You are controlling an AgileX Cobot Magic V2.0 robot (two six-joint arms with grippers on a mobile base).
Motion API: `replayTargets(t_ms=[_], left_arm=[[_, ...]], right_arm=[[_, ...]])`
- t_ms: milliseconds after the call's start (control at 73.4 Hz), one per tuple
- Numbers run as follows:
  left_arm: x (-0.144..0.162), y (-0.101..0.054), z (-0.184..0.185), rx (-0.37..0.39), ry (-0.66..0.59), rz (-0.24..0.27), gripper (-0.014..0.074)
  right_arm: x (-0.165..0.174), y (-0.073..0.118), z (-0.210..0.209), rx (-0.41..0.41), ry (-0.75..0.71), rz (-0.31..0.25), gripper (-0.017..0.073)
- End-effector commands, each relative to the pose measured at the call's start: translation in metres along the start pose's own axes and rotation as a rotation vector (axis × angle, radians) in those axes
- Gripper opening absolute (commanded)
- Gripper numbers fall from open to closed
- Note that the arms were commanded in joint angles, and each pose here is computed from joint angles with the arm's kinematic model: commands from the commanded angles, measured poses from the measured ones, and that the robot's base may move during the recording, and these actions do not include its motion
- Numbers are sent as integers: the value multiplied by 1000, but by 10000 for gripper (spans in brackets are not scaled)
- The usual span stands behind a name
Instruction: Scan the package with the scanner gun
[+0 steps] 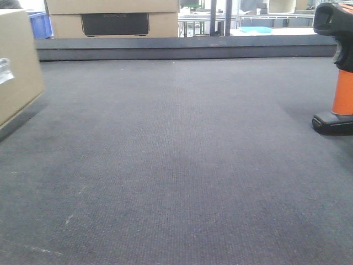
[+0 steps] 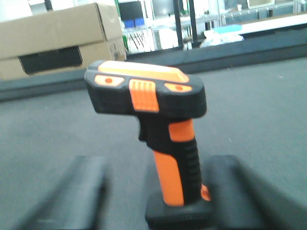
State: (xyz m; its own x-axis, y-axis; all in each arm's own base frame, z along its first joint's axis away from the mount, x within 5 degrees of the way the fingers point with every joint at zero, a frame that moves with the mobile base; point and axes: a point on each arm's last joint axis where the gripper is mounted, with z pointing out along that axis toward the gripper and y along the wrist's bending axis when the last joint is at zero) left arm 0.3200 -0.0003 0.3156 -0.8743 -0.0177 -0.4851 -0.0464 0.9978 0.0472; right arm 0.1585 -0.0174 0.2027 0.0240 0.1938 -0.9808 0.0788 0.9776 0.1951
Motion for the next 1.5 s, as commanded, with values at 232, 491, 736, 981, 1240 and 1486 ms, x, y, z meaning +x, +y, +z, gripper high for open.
replayTargets(t_ms=[232, 491, 736, 981, 1240, 1486], left_arm=[[8, 4, 10, -20, 8, 25, -111], [11, -2, 14, 43, 13, -26, -111], [12, -5, 16, 74, 30, -52, -77], [12, -6, 15, 84, 31, -61, 479], [9, -9, 7, 65, 41, -20, 528], [4, -6, -39, 37, -42, -1, 528]], right_arm=[[-9, 4, -33, 15, 100, -74, -167], [-16, 5, -41, 17, 45, -68, -167], [-16, 5, -41, 17, 48, -68, -167], [-16, 5, -41, 17, 48, -68, -167], [-16, 5, -41, 17, 48, -68, -167], [-16, 5, -41, 17, 48, -68, -167]])
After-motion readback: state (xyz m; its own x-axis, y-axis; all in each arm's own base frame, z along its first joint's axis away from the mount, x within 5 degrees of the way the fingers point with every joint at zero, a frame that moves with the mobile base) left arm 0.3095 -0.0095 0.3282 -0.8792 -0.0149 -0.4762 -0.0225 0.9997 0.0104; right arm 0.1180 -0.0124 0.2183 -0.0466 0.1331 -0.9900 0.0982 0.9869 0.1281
